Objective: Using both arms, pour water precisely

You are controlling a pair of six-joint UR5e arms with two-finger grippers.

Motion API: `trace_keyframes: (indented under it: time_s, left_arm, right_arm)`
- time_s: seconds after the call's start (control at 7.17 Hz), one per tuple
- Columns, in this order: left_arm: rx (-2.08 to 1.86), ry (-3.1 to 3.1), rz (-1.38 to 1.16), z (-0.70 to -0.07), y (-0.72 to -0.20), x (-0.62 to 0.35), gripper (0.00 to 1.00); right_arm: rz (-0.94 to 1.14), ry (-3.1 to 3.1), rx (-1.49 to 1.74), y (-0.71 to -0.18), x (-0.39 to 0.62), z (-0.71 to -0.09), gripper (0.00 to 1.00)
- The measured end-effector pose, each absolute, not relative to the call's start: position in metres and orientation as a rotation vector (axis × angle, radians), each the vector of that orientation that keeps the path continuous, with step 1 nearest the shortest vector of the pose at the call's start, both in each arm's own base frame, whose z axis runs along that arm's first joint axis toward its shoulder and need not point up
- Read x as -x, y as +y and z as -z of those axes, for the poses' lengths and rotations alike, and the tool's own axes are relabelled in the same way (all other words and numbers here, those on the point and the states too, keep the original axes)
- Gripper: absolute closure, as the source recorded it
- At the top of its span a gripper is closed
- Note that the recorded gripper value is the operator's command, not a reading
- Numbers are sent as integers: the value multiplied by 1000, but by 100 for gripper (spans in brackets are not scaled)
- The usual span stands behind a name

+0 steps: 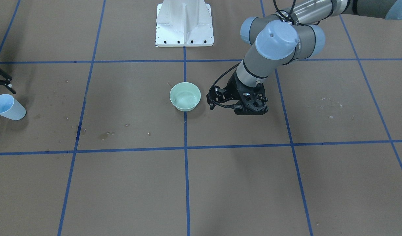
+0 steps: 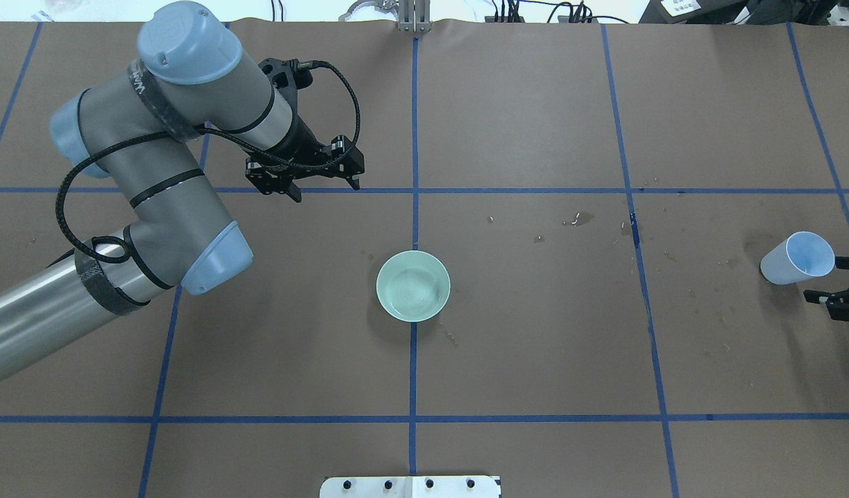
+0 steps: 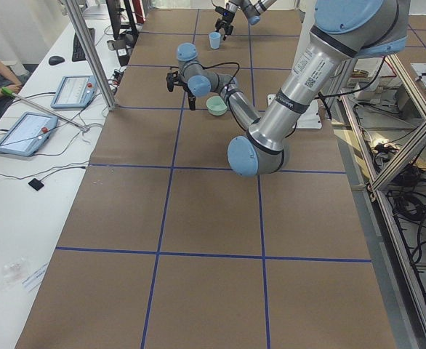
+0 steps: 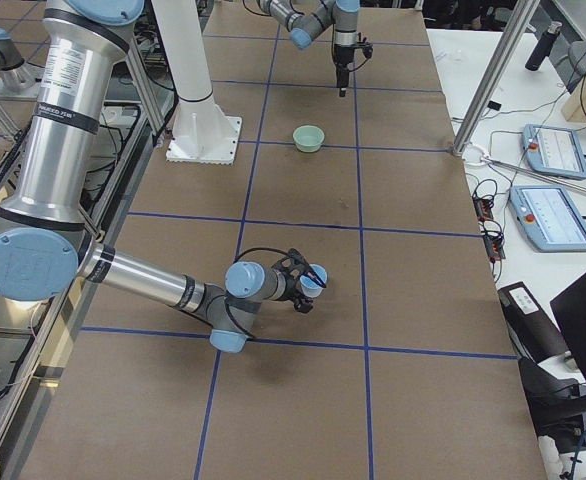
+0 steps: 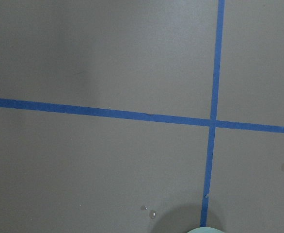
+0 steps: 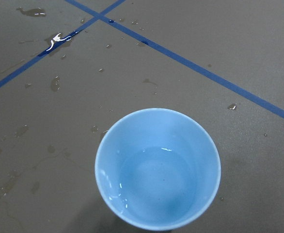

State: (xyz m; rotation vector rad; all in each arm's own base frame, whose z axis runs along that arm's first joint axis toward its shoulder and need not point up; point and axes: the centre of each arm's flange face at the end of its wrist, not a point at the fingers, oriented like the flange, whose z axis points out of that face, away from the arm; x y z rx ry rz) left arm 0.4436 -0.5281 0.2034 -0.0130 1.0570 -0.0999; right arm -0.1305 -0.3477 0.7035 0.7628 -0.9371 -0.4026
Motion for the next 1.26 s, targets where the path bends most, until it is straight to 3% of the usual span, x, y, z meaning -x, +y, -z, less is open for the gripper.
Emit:
trace_keyframes:
  time_s: [1.26]
  left_arm:
    - [12, 1055, 105, -204, -530, -442, 1]
  right_arm:
    - [368, -921, -834, -349, 151, -703, 0]
